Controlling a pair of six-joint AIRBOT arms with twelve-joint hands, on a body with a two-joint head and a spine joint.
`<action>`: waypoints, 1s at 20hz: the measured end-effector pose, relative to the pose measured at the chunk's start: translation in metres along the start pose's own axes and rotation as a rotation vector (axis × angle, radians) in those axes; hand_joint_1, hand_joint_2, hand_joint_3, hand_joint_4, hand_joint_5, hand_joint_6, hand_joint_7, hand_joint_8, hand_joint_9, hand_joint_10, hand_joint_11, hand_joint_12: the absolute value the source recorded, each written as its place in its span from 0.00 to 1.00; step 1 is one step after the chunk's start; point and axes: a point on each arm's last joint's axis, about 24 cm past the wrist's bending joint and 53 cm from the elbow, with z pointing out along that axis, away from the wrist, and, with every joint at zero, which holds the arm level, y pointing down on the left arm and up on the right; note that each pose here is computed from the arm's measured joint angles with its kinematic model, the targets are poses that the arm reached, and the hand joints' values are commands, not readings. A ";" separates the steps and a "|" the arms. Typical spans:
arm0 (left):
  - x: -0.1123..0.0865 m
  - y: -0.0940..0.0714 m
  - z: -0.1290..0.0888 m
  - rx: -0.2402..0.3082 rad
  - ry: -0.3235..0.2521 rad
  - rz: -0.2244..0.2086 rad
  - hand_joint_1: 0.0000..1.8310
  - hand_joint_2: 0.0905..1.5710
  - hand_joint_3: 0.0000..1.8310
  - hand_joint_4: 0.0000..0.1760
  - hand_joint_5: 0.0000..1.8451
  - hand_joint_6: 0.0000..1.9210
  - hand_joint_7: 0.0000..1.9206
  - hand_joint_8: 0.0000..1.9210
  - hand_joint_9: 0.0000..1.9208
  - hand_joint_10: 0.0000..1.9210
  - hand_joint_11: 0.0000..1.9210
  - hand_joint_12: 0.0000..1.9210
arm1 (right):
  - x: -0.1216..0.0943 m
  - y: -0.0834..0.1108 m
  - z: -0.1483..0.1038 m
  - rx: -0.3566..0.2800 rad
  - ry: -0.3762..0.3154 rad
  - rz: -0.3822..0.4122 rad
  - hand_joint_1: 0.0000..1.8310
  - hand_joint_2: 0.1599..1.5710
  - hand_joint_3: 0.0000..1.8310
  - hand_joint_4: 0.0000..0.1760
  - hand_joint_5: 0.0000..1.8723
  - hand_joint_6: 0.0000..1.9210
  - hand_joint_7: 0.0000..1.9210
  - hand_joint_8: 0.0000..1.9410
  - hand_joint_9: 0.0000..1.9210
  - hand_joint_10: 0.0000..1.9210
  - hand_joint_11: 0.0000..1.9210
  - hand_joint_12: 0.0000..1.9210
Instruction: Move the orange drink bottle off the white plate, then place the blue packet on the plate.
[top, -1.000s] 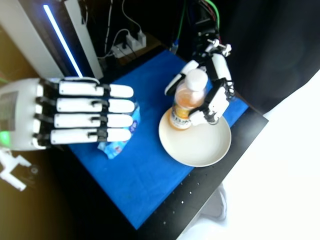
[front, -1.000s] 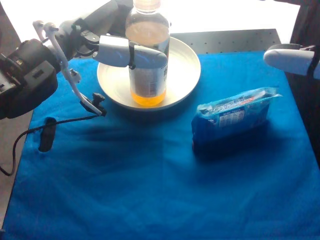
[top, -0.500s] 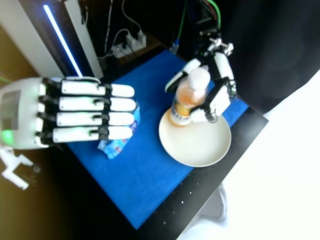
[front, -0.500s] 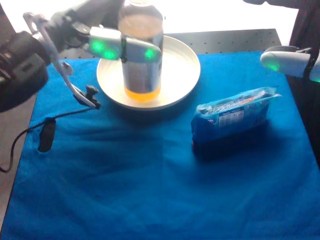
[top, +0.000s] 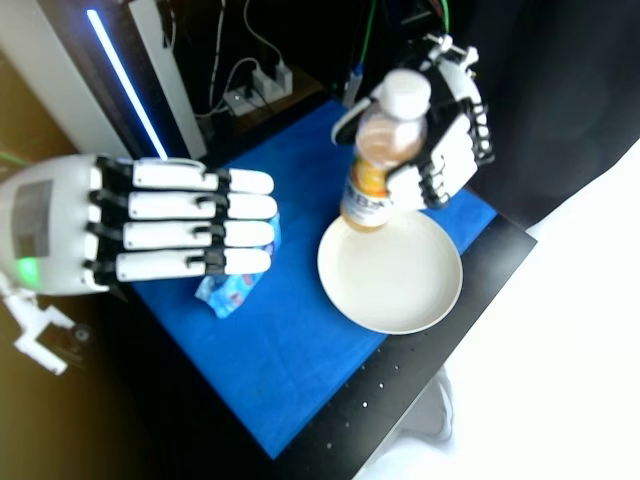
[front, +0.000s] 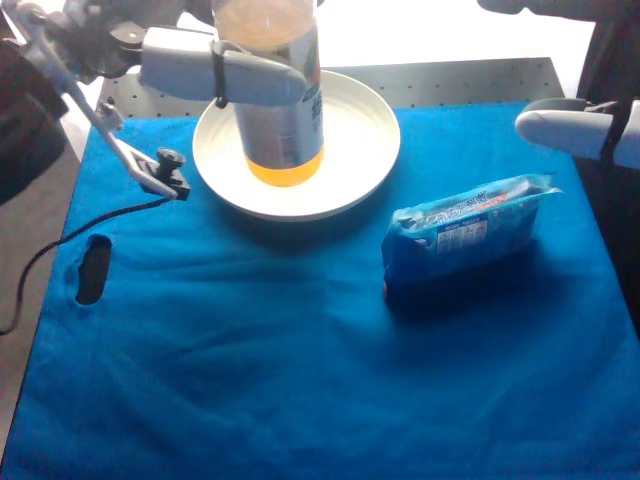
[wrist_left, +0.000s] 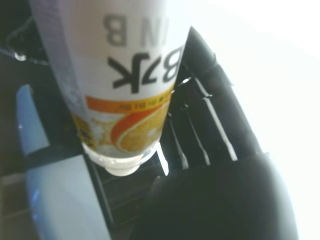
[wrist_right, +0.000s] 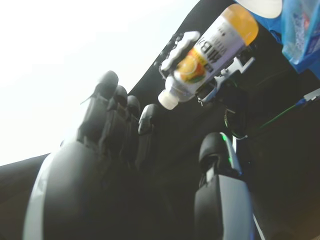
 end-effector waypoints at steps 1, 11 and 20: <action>0.000 -0.006 -0.003 0.010 0.009 0.006 0.76 0.67 0.00 0.00 0.46 0.52 0.55 0.41 0.57 0.52 0.59 0.44 | 0.000 0.000 0.000 -0.001 -0.001 0.001 0.43 0.65 0.00 0.00 0.28 0.00 0.18 0.00 0.18 0.00 0.10 0.24; 0.022 -0.044 -0.026 0.092 0.101 0.023 0.75 0.70 0.00 0.00 0.49 0.47 0.46 0.56 0.50 0.67 0.47 0.63 | 0.005 -0.002 0.002 -0.001 0.003 0.010 0.43 0.63 0.00 0.18 0.29 0.00 0.18 0.00 0.17 0.00 0.04 0.36; 0.053 -0.029 -0.049 0.058 0.159 -0.007 0.74 0.67 0.00 0.00 0.50 0.48 0.54 0.45 0.60 0.46 0.51 0.48 | 0.009 -0.002 0.003 -0.004 0.006 0.018 0.42 0.63 0.00 0.23 0.28 0.00 0.21 0.00 0.20 0.00 0.06 0.36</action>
